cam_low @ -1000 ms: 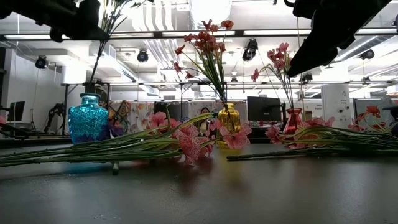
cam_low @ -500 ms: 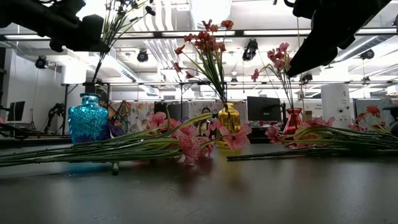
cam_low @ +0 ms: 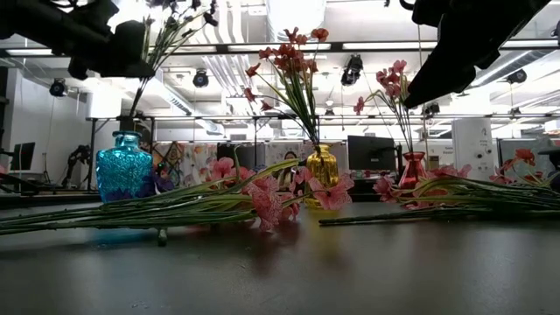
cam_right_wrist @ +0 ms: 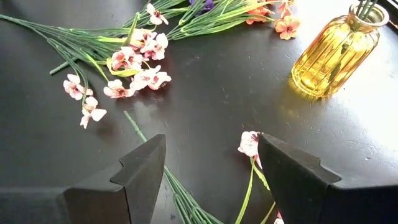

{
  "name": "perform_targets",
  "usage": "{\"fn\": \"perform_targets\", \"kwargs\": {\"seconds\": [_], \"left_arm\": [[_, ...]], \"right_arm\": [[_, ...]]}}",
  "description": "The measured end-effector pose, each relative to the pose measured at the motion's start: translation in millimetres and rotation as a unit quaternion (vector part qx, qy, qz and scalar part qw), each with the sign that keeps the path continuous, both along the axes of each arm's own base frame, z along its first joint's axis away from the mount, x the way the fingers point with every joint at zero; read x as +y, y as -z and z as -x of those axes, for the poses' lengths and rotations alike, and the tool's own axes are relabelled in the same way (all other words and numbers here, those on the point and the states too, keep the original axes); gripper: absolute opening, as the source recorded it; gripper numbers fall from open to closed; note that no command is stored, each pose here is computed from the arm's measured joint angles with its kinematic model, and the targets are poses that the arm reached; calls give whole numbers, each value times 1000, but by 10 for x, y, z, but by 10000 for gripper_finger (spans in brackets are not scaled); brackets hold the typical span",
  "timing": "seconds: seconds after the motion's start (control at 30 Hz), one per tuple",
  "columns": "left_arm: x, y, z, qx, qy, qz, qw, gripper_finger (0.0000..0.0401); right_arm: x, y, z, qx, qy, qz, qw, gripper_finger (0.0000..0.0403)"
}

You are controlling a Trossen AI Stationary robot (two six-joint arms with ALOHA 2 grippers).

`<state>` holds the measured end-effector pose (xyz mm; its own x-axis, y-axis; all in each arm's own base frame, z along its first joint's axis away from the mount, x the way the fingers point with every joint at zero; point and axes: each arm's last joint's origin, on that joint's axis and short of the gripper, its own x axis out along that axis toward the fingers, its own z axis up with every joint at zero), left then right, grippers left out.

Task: Sort flowers into vase by color
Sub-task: Put the left violet flowers into the blue flower vase

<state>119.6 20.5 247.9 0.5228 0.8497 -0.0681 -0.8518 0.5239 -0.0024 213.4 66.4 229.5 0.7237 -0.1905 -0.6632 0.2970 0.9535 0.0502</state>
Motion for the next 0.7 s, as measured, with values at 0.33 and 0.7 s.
{"fn": "perform_targets", "kwargs": {"seconds": [0.33,0.7], "left_arm": [[-5,74,13,11,-1,20,1000,127],[-61,48,44,43,36,39,998,181]], "right_arm": [[0,0,0,-2,6,-7,1000,249],[0,1,1,-3,15,-17,1000,249]]}}
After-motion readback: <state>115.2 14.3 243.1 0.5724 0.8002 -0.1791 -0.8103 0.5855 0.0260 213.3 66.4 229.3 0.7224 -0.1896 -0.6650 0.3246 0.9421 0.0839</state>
